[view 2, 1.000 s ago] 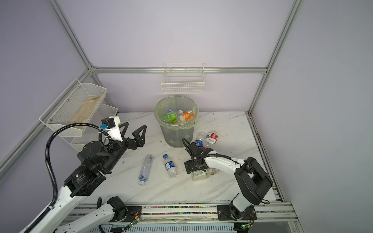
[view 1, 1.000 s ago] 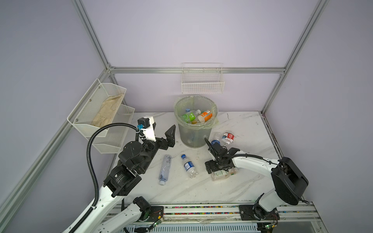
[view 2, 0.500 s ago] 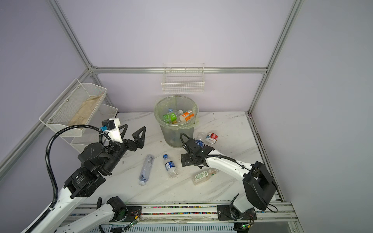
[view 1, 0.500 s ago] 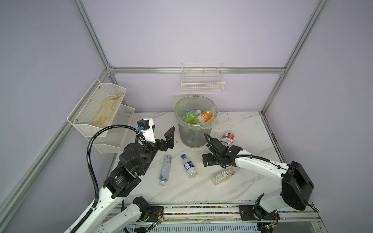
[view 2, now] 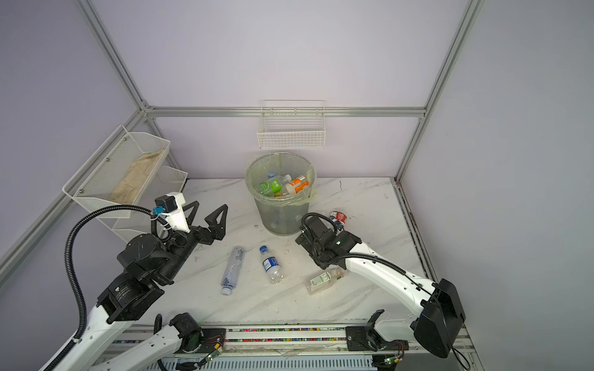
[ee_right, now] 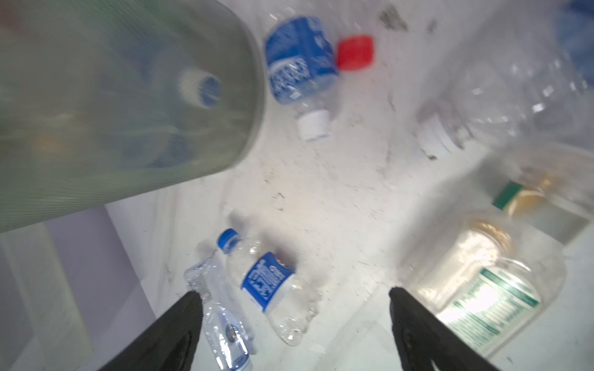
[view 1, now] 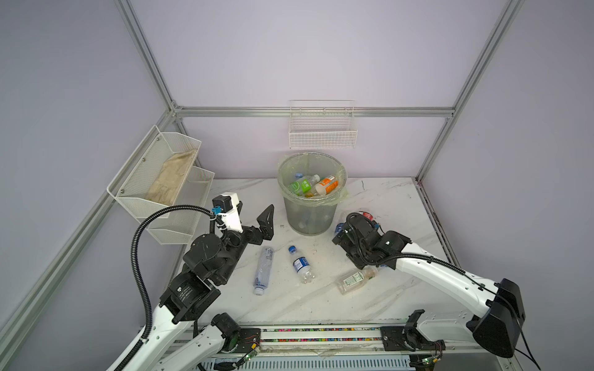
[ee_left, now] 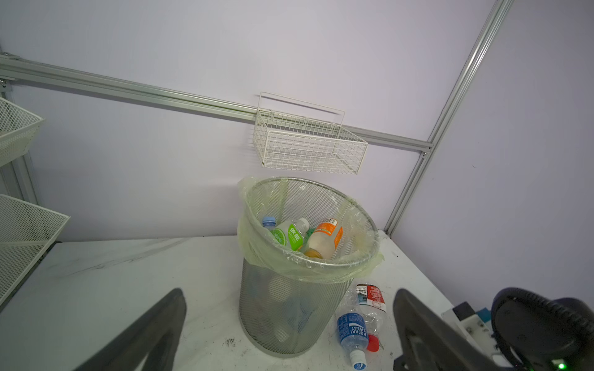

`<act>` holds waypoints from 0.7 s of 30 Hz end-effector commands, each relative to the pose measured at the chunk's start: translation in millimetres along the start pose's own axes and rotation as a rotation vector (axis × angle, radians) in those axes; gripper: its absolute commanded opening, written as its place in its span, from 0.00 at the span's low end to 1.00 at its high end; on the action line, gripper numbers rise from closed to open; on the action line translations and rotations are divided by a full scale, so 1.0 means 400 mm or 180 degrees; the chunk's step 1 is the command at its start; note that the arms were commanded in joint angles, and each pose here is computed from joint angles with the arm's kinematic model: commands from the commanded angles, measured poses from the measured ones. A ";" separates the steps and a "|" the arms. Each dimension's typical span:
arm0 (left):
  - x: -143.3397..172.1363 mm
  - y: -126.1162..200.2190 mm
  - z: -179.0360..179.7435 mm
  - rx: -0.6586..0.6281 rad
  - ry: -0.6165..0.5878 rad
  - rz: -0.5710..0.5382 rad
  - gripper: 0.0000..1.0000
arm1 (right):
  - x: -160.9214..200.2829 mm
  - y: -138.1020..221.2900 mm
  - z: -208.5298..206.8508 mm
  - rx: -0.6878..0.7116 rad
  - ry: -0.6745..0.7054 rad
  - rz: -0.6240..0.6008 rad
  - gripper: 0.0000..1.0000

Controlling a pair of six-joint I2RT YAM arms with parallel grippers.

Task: Throw the plastic bottles in the bin
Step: Pick up the plastic bottle from the bottom-center of the table.

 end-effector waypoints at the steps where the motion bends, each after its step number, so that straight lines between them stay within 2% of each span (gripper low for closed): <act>1: 0.025 -0.005 0.005 -0.0024 0.0024 0.0036 0.99 | 0.022 -0.013 -0.087 0.0365 -0.0761 0.0142 0.88; 7: 0.028 0.001 0.011 -0.0055 0.0011 0.0041 0.99 | 0.012 -0.009 -0.142 0.0664 -0.0896 0.0001 0.88; 12: 0.029 0.004 0.013 -0.0059 0.0045 0.0020 0.99 | 0.048 -0.080 -0.206 0.1040 -0.0781 0.0203 0.88; 16: 0.033 0.004 0.013 -0.0060 0.0047 0.0042 0.99 | 0.064 -0.128 -0.217 0.1077 -0.0728 0.0299 0.86; 21: 0.035 0.005 0.015 -0.0074 0.0043 0.0051 0.99 | 0.059 -0.138 -0.211 0.1070 -0.0695 0.0246 0.84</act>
Point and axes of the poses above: each gripper's point midway between its finger pads, its own y axis back along the fingers, its own z axis along the line the jaws close on, x = y × z, the point moved 3 cm from there along y, back along the fingers, and after that the axes turned 4 degrees about -y, right-handed, at the moved point
